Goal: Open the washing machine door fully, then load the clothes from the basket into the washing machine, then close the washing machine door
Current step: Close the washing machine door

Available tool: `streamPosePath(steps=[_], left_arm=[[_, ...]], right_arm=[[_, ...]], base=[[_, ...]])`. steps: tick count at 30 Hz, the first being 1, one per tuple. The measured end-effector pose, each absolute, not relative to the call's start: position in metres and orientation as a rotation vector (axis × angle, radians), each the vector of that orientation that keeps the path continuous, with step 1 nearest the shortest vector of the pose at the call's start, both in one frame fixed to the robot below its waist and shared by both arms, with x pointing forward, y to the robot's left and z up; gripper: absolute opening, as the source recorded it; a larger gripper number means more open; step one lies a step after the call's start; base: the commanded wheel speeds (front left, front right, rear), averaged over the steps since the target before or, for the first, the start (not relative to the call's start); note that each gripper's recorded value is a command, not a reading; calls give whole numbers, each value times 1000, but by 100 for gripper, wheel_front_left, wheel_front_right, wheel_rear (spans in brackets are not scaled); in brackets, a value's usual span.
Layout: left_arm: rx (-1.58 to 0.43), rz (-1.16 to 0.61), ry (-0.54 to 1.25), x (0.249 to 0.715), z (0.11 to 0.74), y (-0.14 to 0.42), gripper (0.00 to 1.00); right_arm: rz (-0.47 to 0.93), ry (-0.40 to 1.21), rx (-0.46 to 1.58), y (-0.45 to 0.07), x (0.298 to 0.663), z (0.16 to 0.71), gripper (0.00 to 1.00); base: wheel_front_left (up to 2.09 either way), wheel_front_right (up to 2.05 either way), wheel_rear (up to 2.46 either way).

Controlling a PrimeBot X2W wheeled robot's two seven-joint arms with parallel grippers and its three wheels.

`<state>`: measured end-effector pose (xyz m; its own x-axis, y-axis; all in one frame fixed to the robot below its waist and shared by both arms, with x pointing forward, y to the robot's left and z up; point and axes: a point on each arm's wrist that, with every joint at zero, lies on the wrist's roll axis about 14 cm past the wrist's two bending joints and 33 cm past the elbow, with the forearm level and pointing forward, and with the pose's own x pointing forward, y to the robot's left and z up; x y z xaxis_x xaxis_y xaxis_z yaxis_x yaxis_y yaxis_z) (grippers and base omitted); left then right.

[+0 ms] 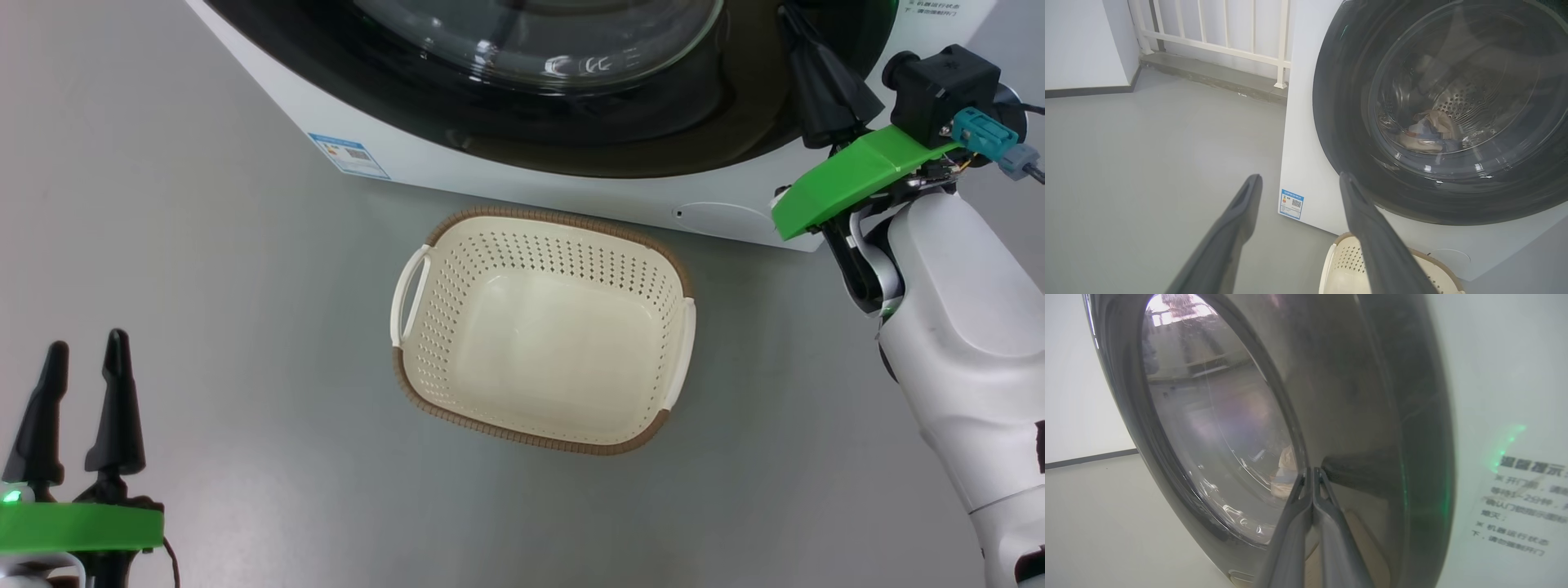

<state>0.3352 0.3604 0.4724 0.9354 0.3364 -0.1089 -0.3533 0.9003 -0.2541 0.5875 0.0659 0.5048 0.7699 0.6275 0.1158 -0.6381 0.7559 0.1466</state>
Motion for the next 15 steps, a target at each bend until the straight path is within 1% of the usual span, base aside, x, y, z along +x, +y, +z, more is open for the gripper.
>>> streamPosePath(steps=[9, 15], left_arm=[[-283, 342, 39, 337, 479, 357, 100], [-288, 326, 14, 337, 486, 354, 100]], right_arm=[[680, -71, 172, 61, 584, 515, 0], [674, -74, 162, 55, 574, 522, 0]], base=[[0, 0, 0], [0, 0, 0]])
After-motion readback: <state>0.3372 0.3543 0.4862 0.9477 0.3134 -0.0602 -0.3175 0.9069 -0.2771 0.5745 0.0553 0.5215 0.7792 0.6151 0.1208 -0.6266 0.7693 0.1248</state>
